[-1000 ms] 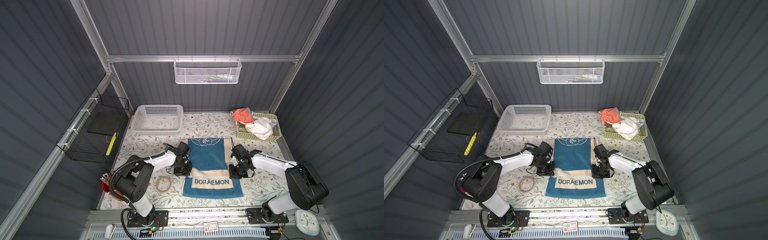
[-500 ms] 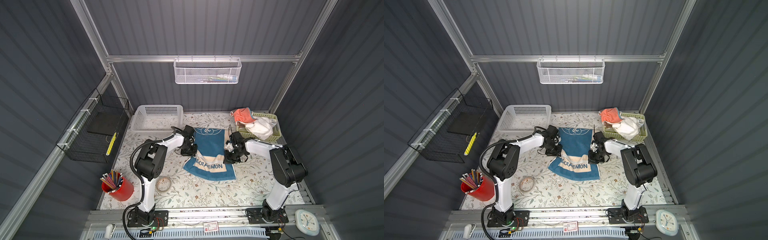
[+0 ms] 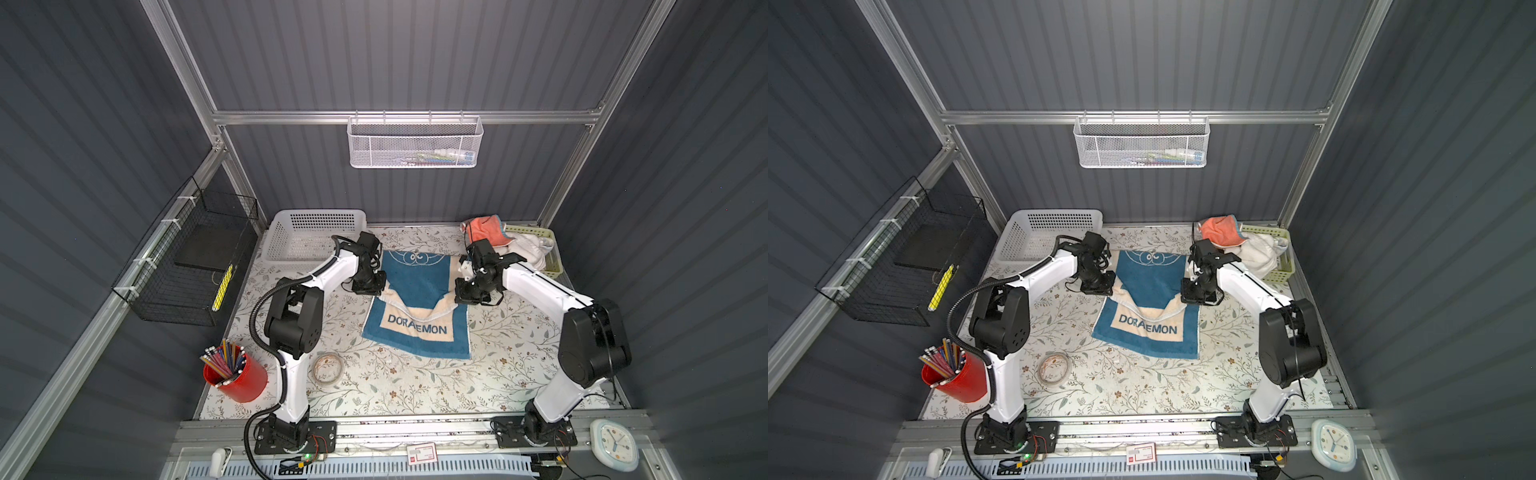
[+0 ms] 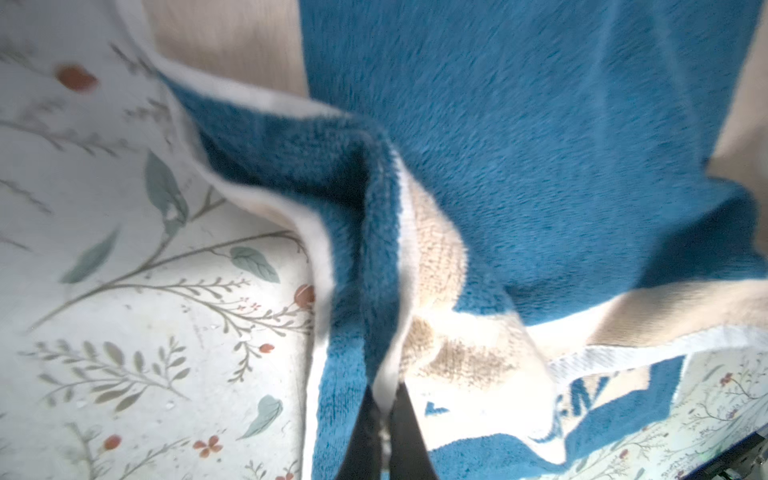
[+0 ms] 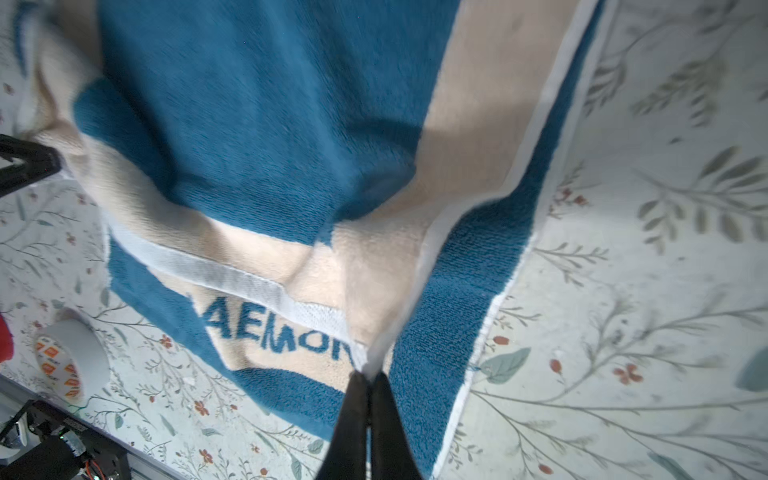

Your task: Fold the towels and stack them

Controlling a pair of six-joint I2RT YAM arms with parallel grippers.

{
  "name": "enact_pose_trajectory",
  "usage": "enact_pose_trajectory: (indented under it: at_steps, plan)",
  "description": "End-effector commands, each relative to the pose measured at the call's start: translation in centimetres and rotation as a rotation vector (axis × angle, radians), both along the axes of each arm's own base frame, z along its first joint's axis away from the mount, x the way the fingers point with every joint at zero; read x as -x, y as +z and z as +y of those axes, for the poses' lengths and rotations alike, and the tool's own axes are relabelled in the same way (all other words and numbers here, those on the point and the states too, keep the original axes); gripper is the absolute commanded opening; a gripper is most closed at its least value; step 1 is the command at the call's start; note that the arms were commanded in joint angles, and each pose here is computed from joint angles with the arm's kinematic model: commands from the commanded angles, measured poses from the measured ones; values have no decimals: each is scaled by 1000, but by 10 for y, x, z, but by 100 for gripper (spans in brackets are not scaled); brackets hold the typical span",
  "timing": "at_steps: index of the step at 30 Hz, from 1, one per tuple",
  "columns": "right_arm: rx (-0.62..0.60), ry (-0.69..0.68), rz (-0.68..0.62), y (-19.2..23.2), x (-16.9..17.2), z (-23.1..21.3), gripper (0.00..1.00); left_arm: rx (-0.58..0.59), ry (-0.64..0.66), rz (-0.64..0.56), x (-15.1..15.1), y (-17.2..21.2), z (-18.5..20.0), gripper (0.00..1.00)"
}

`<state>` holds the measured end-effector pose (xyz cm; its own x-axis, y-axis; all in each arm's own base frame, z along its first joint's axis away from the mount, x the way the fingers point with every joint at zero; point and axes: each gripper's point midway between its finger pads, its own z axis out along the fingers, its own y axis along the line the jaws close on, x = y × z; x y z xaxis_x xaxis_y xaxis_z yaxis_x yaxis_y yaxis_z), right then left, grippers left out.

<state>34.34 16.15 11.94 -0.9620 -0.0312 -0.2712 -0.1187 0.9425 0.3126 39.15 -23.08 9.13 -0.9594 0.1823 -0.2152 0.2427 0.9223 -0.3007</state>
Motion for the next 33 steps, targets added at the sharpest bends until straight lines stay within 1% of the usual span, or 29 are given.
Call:
enact_pose_trajectory:
  at_steps: [1,4,7,9,11,14,15,18,21,24,28,31,33]
  plan:
    - [23,3,-30,25,12,-10,0,31,-41,-55,12,53,1,0]
    - [-5,-7,-29,31,25,-11,0,43,-31,-67,23,62,6,0]
    - [-49,-16,30,13,47,-9,0,76,-12,-30,41,51,7,0]
    - [-75,-31,94,-10,62,-7,0,85,11,9,57,35,11,0]
    - [-115,-35,156,-30,77,-2,0,86,30,56,76,10,18,0]
    - [-127,-53,207,-58,88,-2,0,107,58,100,94,-19,21,0]
    - [-120,-58,222,-66,89,-3,0,133,55,126,101,-28,19,0]
    - [-105,-60,260,-84,91,-3,0,119,64,158,108,-53,22,0]
    - [-98,-68,288,-95,95,-4,0,91,79,187,115,-69,27,0]
    - [-92,-79,313,-103,104,-7,0,77,100,213,126,-73,34,0]
    - [-87,-89,338,-116,111,-10,0,-12,118,211,137,-81,53,0]
    - [-93,-84,334,-113,106,-7,0,-42,103,205,132,-77,56,0]
    - [-76,-71,290,-98,93,-8,0,-35,97,173,119,-64,51,0]
